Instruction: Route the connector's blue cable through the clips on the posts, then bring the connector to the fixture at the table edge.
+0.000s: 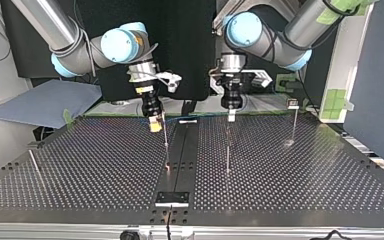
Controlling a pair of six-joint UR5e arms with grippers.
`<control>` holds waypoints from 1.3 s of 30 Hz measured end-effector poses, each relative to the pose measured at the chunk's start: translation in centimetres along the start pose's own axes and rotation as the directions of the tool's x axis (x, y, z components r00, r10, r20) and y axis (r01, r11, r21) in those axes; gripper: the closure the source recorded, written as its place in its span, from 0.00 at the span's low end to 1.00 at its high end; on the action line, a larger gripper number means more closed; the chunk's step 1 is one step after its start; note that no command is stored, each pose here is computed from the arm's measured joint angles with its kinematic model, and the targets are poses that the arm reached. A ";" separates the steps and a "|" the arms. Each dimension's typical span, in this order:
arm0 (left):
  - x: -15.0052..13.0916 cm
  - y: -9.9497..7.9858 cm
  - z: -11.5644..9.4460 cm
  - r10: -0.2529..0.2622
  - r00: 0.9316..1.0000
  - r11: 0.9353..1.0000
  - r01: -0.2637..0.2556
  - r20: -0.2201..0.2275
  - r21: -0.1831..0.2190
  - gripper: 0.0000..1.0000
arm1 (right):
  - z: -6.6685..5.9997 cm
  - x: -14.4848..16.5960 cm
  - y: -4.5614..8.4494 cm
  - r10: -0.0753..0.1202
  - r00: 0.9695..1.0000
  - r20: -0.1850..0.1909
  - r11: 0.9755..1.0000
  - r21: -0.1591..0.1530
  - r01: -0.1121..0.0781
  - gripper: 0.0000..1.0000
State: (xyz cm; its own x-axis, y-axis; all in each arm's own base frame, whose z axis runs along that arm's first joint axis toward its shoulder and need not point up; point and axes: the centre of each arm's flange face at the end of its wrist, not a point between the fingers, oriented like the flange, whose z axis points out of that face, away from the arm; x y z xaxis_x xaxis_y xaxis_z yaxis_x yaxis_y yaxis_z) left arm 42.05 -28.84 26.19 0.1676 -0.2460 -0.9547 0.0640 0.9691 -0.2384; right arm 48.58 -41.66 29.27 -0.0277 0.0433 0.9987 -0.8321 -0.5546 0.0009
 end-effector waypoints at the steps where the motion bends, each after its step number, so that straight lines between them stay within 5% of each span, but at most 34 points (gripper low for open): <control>1: -0.1 0.2 0.2 0.001 1.000 1.000 -0.001 0.003 0.000 1.00 | 0.0 0.0 0.0 0.000 1.000 0.000 1.000 0.002 0.000 1.00; 24: -0.5 7.3 6.8 0.040 0.998 0.992 -0.034 0.053 -0.118 1.00 | 1.3 -0.6 -1.2 -0.001 1.000 0.000 1.000 0.019 0.001 1.00; 39: -1.2 12.0 9.8 0.062 0.997 0.989 -0.053 0.056 -0.137 1.00 | 2.2 -2.4 -0.8 0.003 1.000 0.011 1.000 0.008 -0.003 1.00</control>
State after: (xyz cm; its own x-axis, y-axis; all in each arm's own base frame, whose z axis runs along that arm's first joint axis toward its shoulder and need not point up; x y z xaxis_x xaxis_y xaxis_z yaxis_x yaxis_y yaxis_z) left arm 52.29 -17.09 26.24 0.2265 -0.1866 -0.9560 -0.0804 0.9745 -0.2093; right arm 50.59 -43.17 26.95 -0.0238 0.0324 0.9992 -0.8275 -0.5615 -0.0015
